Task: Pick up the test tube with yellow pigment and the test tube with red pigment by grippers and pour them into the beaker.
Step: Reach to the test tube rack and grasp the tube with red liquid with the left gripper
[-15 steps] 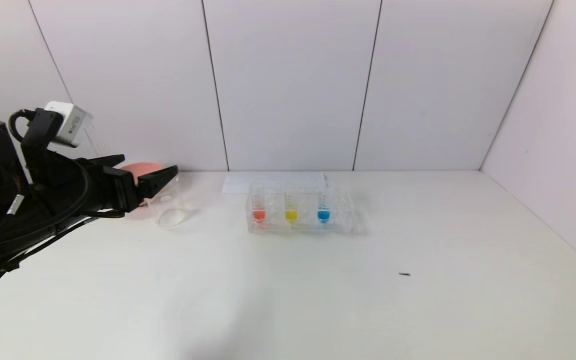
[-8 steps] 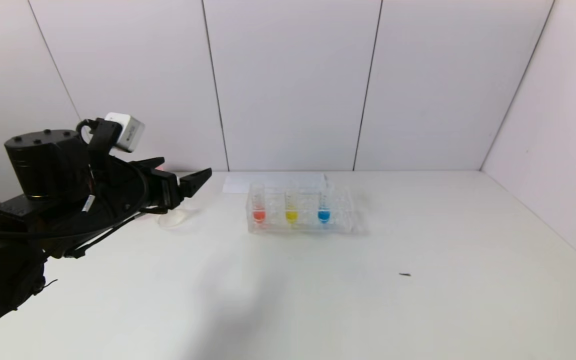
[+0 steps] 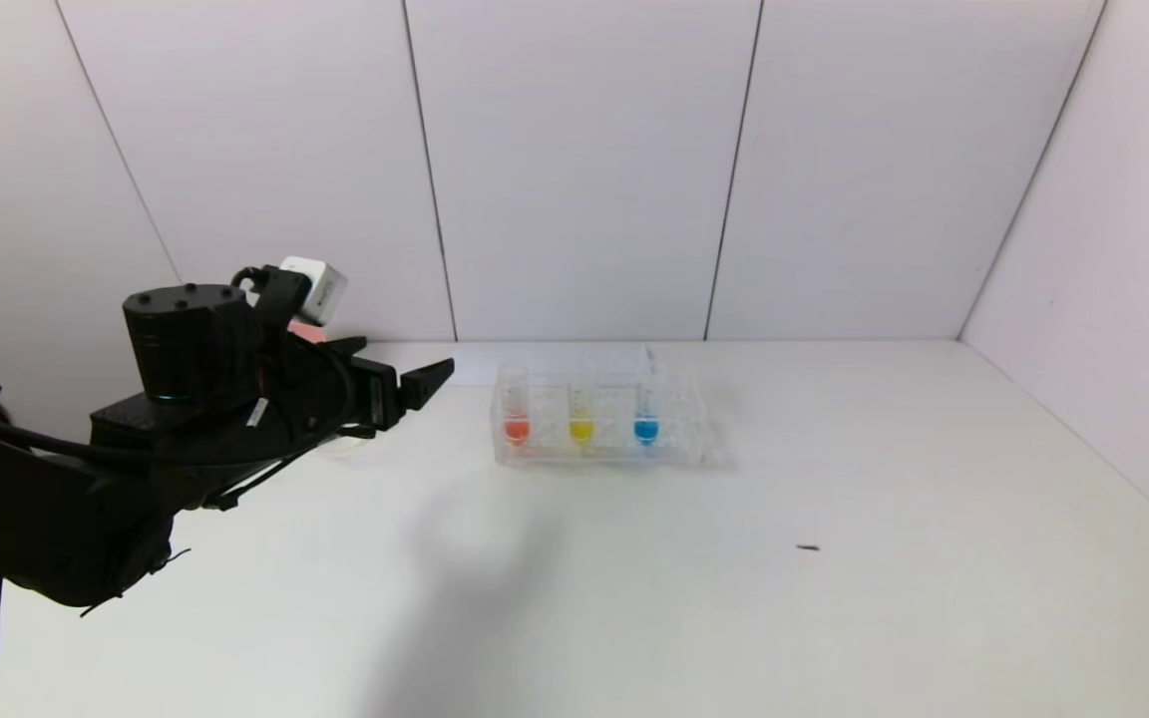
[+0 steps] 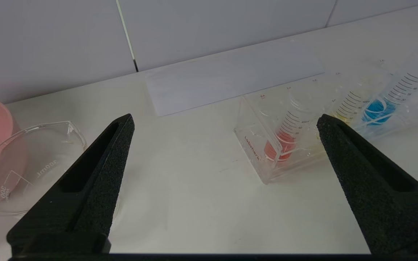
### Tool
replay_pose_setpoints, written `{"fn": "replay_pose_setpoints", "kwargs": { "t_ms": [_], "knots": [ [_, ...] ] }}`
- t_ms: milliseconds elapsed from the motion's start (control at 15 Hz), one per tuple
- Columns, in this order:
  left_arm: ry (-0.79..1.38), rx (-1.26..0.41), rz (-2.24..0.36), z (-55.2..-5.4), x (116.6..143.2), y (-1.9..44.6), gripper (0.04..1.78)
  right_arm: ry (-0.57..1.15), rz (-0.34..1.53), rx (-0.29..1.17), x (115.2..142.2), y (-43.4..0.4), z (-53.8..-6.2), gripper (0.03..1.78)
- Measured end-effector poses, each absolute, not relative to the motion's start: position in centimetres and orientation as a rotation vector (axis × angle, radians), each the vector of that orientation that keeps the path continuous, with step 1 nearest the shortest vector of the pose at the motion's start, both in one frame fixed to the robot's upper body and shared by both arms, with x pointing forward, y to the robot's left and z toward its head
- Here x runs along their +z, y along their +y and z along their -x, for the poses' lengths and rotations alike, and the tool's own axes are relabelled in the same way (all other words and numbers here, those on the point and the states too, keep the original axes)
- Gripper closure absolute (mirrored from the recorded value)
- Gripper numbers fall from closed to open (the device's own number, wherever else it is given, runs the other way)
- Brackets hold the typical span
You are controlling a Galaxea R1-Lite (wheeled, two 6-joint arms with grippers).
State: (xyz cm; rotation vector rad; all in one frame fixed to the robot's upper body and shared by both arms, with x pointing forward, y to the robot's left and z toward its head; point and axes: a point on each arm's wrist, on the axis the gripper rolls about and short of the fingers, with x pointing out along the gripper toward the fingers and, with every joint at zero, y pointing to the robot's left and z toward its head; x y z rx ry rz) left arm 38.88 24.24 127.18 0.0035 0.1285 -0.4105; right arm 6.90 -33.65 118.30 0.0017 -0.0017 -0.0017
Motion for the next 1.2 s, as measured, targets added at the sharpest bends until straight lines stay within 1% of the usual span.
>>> {"fn": "replay_pose_setpoints", "kwargs": {
  "t_ms": [467, 600, 867, 1200],
  "knots": [
    [0.141, -0.442, 0.015, -39.5, 125.5, 21.9, 0.06, -0.002, -0.001, -0.001, 118.3, -33.7, -6.9, 0.11],
    [0.106, -0.451, 0.026, -39.7, 125.3, 21.0, 0.06, -0.002, -0.001, -0.002, 118.3, -33.7, -6.9, 0.11],
    [0.098, -0.412, 0.021, -40.2, 124.0, 19.2, 0.06, -0.002, -0.002, -0.002, 118.3, -33.7, -6.9, 0.11],
    [0.108, -0.414, 0.012, -40.5, 122.7, 17.2, 0.06, -0.002, -0.002, -0.001, 118.3, -33.7, -6.9, 0.11]
  ]
}}
